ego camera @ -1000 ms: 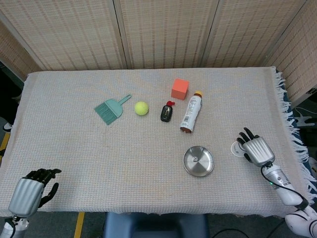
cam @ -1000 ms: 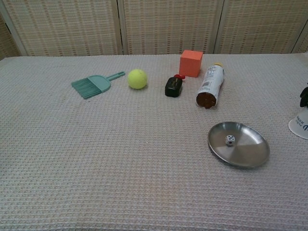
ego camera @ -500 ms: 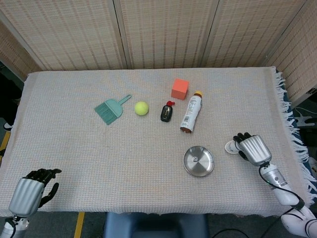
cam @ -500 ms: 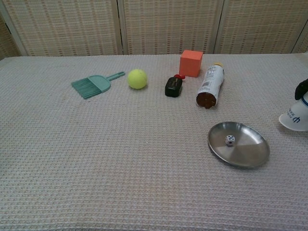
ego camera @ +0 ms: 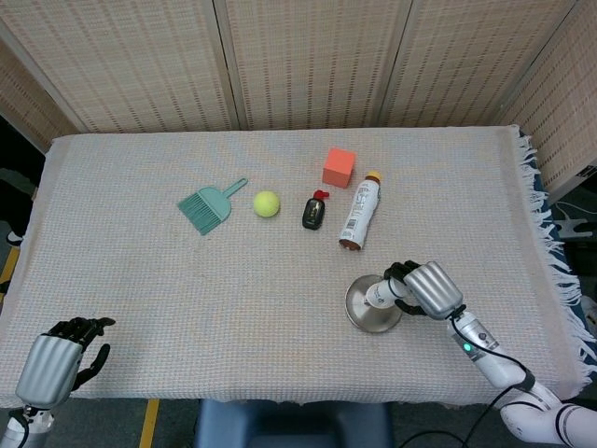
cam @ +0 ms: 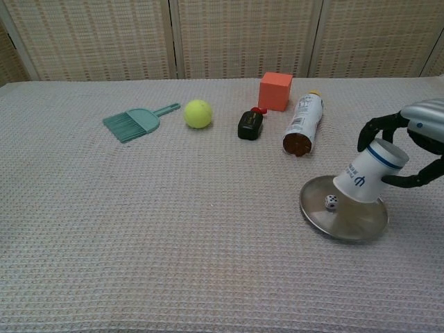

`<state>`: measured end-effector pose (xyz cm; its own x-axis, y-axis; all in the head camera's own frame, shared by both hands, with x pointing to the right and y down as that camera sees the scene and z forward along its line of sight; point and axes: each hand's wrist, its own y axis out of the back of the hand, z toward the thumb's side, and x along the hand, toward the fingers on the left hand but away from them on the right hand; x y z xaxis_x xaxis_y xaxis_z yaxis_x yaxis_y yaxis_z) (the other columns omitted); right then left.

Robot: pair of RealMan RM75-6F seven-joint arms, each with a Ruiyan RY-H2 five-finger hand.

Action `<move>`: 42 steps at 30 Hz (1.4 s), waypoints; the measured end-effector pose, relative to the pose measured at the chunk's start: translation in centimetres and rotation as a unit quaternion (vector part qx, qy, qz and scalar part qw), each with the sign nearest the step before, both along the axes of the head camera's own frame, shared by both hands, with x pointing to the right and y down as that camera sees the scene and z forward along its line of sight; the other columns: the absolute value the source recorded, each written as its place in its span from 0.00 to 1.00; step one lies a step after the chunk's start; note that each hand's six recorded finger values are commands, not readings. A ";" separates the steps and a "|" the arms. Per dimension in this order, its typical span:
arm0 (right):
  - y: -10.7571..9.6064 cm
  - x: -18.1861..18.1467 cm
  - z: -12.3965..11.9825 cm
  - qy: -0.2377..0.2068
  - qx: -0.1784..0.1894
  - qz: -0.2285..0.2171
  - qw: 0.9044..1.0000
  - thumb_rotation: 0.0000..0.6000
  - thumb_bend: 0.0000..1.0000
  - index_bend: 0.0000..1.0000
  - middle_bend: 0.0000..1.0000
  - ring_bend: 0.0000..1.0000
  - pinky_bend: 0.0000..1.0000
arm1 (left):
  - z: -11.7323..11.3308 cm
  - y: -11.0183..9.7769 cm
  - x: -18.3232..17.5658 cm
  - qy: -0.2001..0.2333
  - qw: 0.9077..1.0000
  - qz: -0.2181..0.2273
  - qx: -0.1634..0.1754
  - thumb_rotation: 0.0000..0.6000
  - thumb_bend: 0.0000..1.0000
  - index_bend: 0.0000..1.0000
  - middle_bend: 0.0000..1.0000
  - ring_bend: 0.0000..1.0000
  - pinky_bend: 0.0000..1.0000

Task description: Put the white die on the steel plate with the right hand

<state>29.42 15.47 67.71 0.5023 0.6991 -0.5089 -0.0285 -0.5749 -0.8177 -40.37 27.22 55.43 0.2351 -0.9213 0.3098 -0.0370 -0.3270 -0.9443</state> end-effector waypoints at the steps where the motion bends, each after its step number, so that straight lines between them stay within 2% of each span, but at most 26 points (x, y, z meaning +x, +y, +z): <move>1: 0.2 -0.8 0.0 -0.006 -0.007 -0.008 1.000 1.00 0.25 0.60 0.50 0.44 0.79 | 0.0 0.0 0.0 0.000 1.000 0.000 0.000 1.00 0.39 0.36 0.49 0.43 0.56; 7: 1.0 -2.6 0.8 -0.016 -0.023 -0.026 0.999 1.00 0.25 0.60 0.50 0.44 0.79 | -0.1 0.0 0.0 0.001 1.000 0.000 0.001 1.00 0.39 0.36 0.49 0.43 0.56; 17: 0.9 -3.6 1.8 -0.005 0.008 -0.045 0.999 1.00 0.25 0.60 0.50 0.44 0.79 | -0.2 0.0 0.0 0.003 1.000 -0.001 0.002 1.00 0.39 0.36 0.49 0.43 0.56; 27: 1.1 -5.6 3.8 0.022 -0.001 -0.074 0.997 1.00 0.25 0.58 0.50 0.42 0.79 | -0.2 0.0 0.0 0.003 1.000 0.000 0.002 1.00 0.39 0.36 0.49 0.43 0.56; 35: 0.5 -5.9 5.3 0.062 0.030 -0.092 0.993 1.00 0.25 0.58 0.50 0.42 0.78 | -0.3 -0.1 -0.1 0.006 1.000 -0.002 0.003 1.00 0.39 0.36 0.50 0.43 0.56; 42: 0.1 -5.5 5.2 0.083 0.066 -0.103 0.989 1.00 0.25 0.58 0.50 0.42 0.78 | -0.2 -0.1 -0.1 0.004 1.000 -0.002 0.002 1.00 0.39 0.36 0.50 0.43 0.56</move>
